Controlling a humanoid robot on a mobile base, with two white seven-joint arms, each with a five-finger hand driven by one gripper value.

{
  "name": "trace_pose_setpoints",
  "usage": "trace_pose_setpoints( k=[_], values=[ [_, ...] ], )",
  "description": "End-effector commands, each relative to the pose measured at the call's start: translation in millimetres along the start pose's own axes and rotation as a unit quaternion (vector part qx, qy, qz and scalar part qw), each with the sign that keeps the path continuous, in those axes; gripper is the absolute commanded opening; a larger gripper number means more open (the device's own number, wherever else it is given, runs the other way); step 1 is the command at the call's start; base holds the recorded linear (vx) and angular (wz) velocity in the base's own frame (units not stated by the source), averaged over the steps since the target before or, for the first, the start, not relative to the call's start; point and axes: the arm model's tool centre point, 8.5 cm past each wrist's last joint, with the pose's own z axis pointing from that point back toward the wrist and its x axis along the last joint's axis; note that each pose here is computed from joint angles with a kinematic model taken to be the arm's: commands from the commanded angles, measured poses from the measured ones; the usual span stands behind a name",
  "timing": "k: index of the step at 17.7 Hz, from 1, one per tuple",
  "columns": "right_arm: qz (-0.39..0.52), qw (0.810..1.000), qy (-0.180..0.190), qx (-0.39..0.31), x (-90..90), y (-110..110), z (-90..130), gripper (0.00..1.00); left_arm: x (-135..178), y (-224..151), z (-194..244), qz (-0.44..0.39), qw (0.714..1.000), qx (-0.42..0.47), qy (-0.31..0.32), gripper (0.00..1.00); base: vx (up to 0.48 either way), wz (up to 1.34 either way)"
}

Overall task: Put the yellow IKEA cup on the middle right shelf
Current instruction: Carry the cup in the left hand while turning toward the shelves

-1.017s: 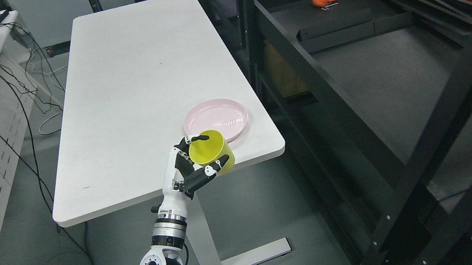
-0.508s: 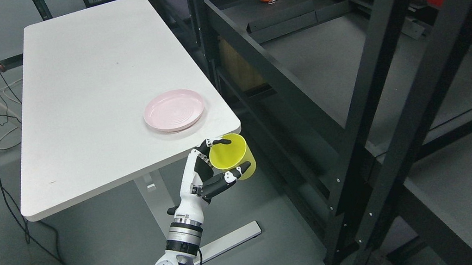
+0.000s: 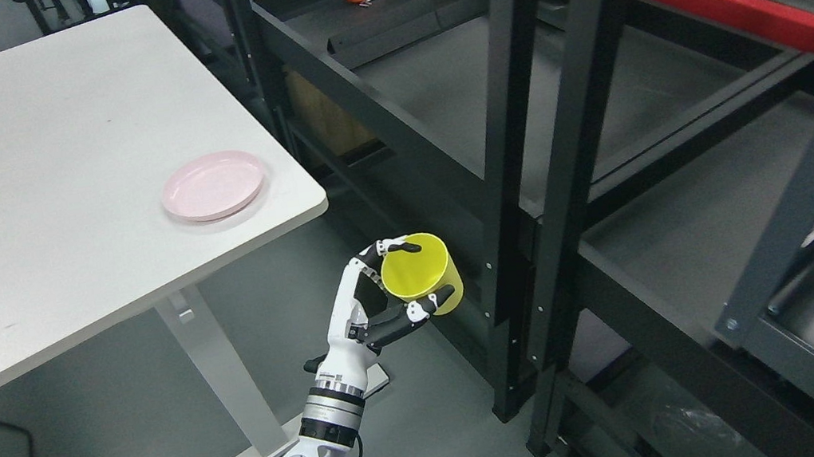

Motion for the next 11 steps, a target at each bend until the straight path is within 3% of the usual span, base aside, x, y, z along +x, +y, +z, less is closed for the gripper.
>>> trace_pose_setpoints(
  k=[1,11],
  values=[
    [0.001,1.000,0.005,-0.008,-6.3,-10,1,0.99,4,-15,7,0.000,1.000,-0.027,-0.005,0.01,-0.185,-0.43],
    [0.001,1.000,0.005,-0.008,-6.3,-10,1,0.99,16,-50,10,0.013,0.997,-0.071,-0.025,0.01,-0.171,-0.38]
  ],
)
